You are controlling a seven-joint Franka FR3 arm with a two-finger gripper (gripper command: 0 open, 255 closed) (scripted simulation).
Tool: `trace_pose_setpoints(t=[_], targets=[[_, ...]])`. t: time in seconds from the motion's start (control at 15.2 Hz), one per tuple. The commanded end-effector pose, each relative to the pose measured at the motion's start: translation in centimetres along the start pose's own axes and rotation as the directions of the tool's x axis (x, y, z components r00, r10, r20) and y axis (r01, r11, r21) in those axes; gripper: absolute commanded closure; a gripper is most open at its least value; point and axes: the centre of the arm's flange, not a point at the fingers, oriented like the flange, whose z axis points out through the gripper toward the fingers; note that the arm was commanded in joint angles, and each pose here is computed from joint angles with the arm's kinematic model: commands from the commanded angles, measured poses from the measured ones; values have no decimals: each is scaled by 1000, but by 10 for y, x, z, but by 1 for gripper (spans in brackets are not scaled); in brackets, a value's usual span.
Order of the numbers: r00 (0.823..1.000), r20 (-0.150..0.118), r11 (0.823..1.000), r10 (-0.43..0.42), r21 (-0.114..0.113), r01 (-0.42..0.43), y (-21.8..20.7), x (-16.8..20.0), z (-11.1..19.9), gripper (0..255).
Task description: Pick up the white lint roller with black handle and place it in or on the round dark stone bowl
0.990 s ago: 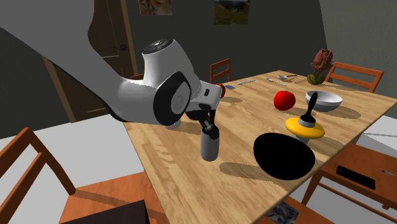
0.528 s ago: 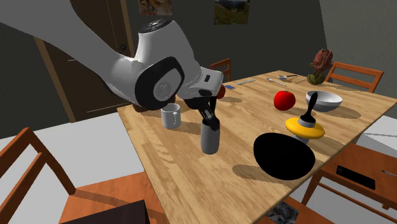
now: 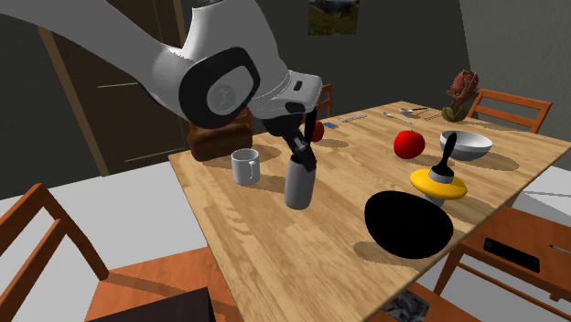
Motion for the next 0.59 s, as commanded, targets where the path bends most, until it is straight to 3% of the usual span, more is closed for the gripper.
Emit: trace_pose_setpoints(t=[0.0,0.53], targets=[[1000,0,1000,0,1,0,-2,5,-9,255],[1000,0,1000,0,1,0,-11,24,-44,255]])
